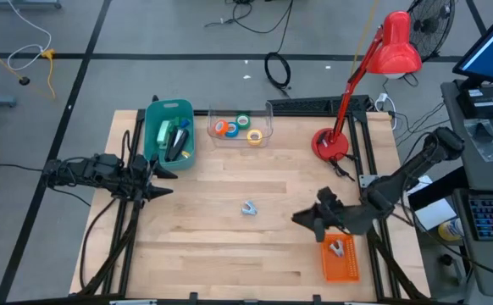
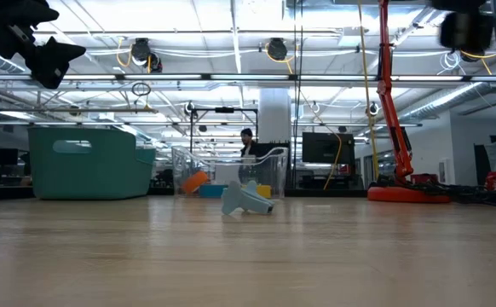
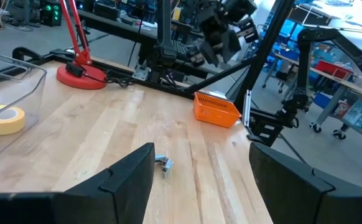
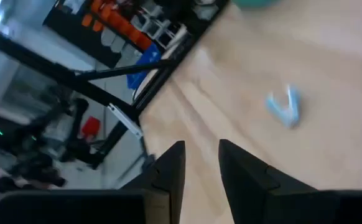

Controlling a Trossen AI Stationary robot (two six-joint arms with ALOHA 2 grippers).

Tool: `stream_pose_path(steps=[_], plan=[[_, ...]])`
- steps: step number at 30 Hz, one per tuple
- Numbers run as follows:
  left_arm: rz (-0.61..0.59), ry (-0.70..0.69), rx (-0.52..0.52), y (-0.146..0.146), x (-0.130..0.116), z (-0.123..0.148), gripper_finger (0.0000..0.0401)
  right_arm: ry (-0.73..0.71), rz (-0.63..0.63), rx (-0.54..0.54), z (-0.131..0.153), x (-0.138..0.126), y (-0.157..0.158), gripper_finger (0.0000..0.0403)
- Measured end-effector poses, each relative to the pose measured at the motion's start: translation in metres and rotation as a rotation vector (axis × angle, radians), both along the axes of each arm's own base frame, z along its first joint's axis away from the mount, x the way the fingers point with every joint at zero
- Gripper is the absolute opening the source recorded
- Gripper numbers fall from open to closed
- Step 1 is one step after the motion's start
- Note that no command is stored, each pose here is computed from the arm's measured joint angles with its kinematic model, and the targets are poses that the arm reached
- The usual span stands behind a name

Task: Pick and place Stapler, Stapler remover, tape
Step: Put the blue stapler remover into the orange basket

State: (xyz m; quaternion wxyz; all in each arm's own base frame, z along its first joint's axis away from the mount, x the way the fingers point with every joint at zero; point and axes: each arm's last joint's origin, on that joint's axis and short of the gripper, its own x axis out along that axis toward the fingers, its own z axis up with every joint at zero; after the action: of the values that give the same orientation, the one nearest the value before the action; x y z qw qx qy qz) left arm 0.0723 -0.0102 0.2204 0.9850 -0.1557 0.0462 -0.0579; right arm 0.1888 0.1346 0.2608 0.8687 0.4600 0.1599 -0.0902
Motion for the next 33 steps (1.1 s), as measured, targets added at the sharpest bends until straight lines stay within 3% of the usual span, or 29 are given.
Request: stream_pose_path(steps=[5, 11, 23, 30, 33], plan=[[-0.001, -0.001, 0.006, 0.000, 0.000, 0.000, 0.0267, -0.041, 0.087, -0.218, 0.003, 0.020, -0.015, 0.0089], [-0.018, -0.001, 0.009, -0.001, 0.000, 0.000, 0.0267, -0.037, 0.254, -0.317, -0.003, 0.044, -0.035, 0.0089], [-0.046, 0.000, -0.001, -0.001, 0.000, 0.000, 0.0267, 0.093, 0.401, -0.279, -0.042, 0.085, -0.077, 0.0089], [-0.046, 0.001, -0.001, -0.001, 0.000, 0.000, 0.0267, 0.092, 0.451, -0.273, -0.038, 0.116, -0.089, 0.0098], [-0.046, 0.001, -0.001, -0.001, 0.000, 0.000, 0.0267, 0.159, 0.477, -0.285, -0.039, 0.130, -0.093, 0.0119]])
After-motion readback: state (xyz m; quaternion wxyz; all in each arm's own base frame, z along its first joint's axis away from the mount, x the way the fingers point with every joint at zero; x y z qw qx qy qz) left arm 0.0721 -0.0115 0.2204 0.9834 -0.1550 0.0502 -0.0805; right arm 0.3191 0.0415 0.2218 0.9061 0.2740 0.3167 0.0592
